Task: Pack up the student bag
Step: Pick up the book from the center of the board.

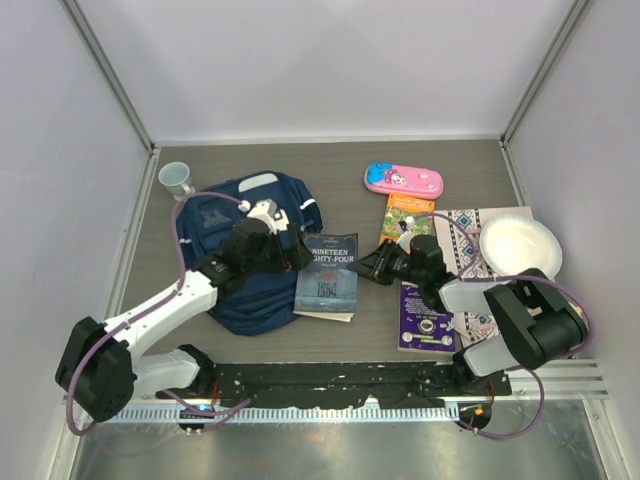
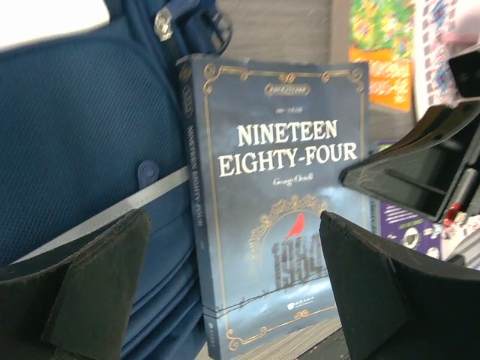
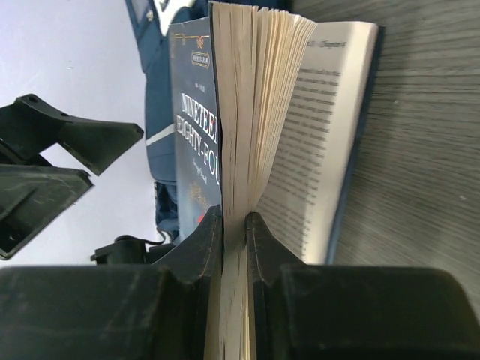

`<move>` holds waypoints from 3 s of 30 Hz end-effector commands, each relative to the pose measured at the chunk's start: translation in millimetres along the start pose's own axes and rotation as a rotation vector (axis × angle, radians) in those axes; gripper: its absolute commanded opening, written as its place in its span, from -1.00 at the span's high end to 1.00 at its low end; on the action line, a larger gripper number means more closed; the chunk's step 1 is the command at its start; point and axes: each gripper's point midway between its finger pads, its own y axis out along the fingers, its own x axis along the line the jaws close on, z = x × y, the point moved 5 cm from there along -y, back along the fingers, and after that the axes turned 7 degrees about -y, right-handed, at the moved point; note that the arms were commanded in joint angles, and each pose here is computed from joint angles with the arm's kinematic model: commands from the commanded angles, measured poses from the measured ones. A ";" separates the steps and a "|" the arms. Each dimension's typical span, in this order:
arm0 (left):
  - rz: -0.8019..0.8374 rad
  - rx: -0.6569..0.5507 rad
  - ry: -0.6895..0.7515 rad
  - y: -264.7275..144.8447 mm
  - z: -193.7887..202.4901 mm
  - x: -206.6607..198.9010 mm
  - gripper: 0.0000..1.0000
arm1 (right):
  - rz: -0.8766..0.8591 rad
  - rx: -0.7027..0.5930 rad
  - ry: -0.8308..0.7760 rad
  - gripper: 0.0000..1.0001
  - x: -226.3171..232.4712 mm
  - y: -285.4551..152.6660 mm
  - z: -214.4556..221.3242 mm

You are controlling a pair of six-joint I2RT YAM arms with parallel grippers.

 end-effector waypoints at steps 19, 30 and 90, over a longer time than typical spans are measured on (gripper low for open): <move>0.195 0.242 -0.113 55.2 51.4 -4.9 -0.97 | 0.134 0.107 -0.074 0.98 -36.9 49.3 25.3; 0.265 0.282 -0.124 70.2 48.6 -19.7 0.29 | 0.112 0.095 -0.129 0.92 -24.6 49.0 21.5; 0.715 -0.580 -0.355 -31.1 -166.8 -163.5 1.00 | -0.339 -0.415 0.217 -0.75 119.8 -4.0 -64.7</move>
